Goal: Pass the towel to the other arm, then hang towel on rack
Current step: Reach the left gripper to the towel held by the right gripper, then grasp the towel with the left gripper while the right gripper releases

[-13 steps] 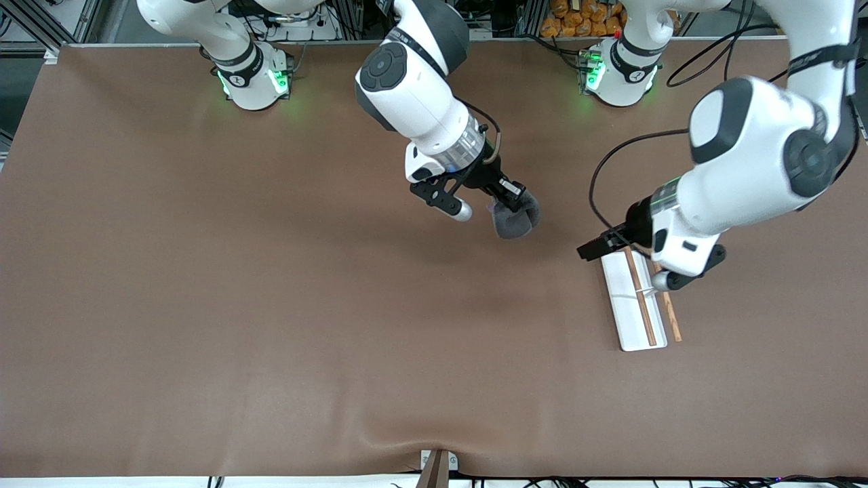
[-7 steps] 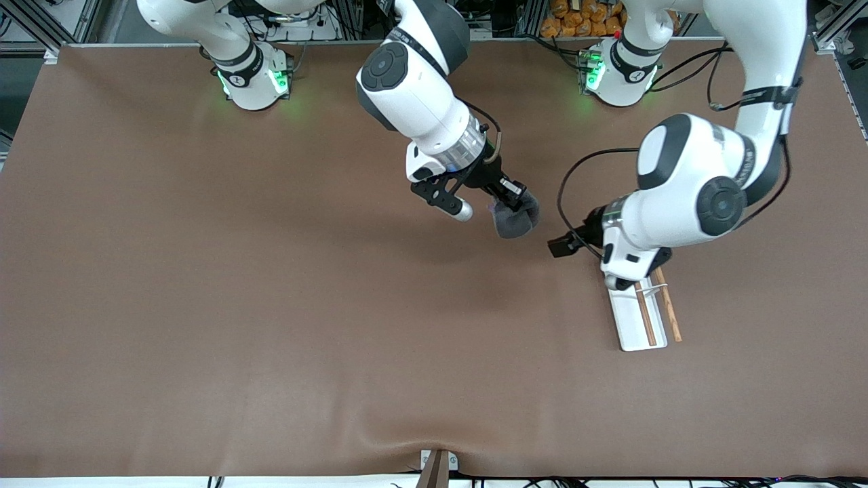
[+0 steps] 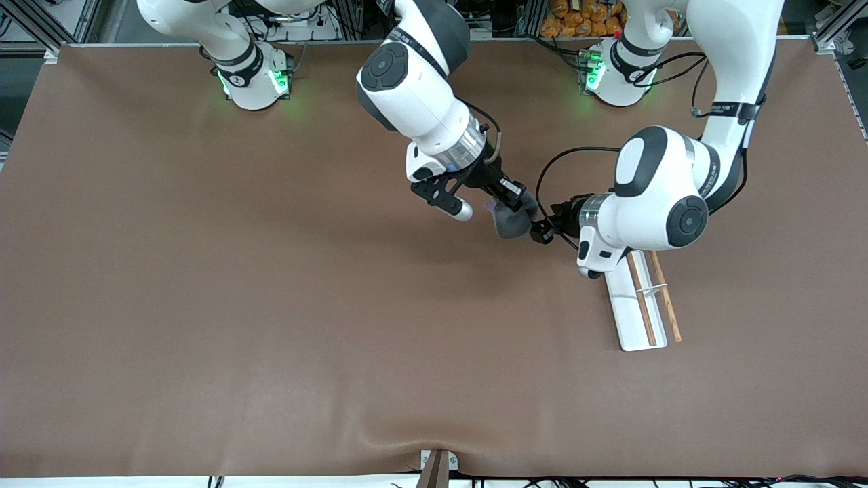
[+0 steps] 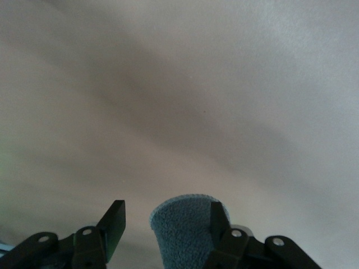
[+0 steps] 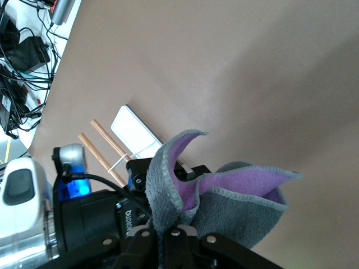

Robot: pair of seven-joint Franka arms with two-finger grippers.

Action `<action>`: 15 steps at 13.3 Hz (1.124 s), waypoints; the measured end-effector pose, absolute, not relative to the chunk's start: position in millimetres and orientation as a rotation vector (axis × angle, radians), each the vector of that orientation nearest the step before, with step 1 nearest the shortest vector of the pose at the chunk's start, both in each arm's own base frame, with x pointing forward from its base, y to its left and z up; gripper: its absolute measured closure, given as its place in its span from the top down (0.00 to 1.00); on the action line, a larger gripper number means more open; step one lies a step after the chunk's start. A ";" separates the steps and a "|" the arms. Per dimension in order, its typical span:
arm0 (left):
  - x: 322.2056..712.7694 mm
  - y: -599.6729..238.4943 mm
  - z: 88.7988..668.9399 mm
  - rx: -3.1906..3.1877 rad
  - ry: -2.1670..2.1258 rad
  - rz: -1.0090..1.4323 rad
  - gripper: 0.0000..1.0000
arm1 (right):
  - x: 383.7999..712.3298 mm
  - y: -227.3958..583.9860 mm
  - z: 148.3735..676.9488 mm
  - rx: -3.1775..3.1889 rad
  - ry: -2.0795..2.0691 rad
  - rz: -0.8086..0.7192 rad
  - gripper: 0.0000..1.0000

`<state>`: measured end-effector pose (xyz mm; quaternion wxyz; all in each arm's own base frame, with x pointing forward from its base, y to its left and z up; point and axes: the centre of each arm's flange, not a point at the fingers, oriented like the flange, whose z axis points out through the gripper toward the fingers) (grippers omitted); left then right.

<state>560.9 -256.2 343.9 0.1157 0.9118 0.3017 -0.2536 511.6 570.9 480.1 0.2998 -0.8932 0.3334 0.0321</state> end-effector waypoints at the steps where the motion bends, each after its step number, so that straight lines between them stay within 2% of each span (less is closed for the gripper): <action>1: 560.4 -257.6 337.9 2.646 0.896 -0.771 0.68 | 511.6 571.0 480.1 -2.371 0.885 0.085 0.03; 7: 566.6 -253.3 308.0 2.478 0.995 -0.896 0.68 | 511.7 570.9 479.9 -2.371 0.885 0.085 0.03; 9: 567.6 -253.8 309.2 2.448 1.005 -0.906 0.64 | 511.7 570.9 479.9 -2.371 0.885 0.085 0.03; 10: 567.9 -254.5 309.9 2.433 1.010 -0.911 0.58 | 511.8 570.9 479.9 -2.371 0.886 0.085 0.03; 11: 568.0 -254.8 310.3 2.425 1.017 -0.914 0.58 | 511.8 570.9 480.0 -2.371 0.886 0.085 0.03; 13: 568.3 -255.1 310.8 2.420 1.028 -0.917 0.39 | 511.9 570.9 480.0 -2.371 0.886 0.084 0.03; 14: 568.5 -255.1 311.1 2.419 1.031 -0.917 0.39 | 511.9 570.8 480.1 -2.371 0.886 0.084 0.03; 15: 568.7 -255.1 311.5 2.419 1.032 -0.916 0.30 | 511.9 570.8 480.1 -2.371 0.886 0.084 0.03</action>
